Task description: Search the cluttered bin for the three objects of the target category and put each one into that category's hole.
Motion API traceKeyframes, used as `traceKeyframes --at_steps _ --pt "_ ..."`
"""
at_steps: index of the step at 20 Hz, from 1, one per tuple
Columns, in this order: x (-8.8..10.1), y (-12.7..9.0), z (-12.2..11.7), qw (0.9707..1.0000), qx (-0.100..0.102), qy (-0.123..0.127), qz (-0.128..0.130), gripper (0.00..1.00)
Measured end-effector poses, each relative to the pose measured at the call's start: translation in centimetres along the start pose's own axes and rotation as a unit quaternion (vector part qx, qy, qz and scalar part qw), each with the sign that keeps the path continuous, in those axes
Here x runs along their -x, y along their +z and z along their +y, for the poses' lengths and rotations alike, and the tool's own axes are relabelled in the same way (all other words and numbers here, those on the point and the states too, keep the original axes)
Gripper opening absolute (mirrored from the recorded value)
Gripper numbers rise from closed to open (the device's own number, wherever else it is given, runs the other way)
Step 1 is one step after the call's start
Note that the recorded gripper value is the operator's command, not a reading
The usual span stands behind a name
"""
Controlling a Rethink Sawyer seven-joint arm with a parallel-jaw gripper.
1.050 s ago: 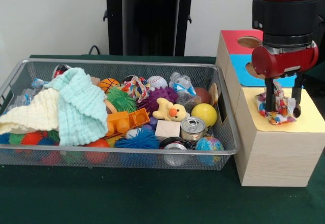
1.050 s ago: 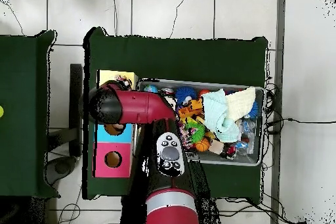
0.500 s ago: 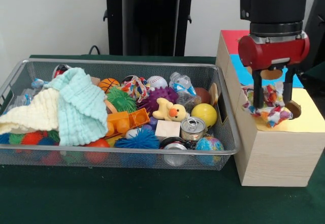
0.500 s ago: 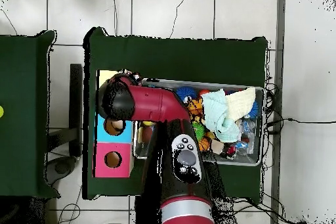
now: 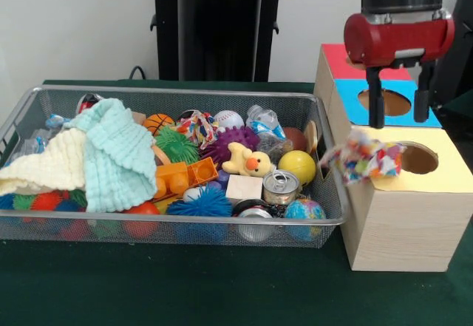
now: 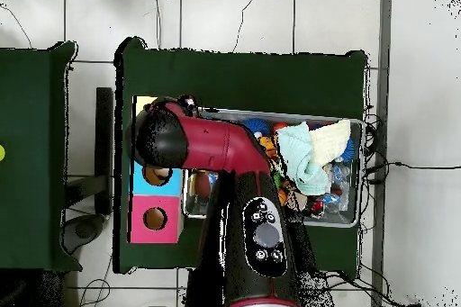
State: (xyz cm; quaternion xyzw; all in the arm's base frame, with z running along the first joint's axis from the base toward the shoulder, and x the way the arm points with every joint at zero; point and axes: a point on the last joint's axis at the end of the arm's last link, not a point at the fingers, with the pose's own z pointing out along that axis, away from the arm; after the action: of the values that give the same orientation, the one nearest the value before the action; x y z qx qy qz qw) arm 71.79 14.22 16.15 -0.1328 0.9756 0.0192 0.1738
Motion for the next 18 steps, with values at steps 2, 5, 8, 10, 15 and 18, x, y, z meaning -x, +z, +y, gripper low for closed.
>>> traceKeyframes --at_steps 2,5,8,10,15,18 --pt "0.4 -1.0 0.4 1.0000 0.003 0.000 0.000 1.00" --pt "1.0 -2.3 1.5 1.0000 0.008 -0.001 0.002 1.00" --pt "1.5 -3.5 2.9 0.9998 0.016 -0.006 0.005 1.00" --pt "1.7 -4.2 3.7 0.9997 0.021 -0.008 0.006 1.00" --pt "1.6 -5.1 2.7 0.9998 0.019 -0.001 0.004 1.00" --pt "1.3 -5.3 0.9 0.9997 0.019 0.012 0.005 1.00"
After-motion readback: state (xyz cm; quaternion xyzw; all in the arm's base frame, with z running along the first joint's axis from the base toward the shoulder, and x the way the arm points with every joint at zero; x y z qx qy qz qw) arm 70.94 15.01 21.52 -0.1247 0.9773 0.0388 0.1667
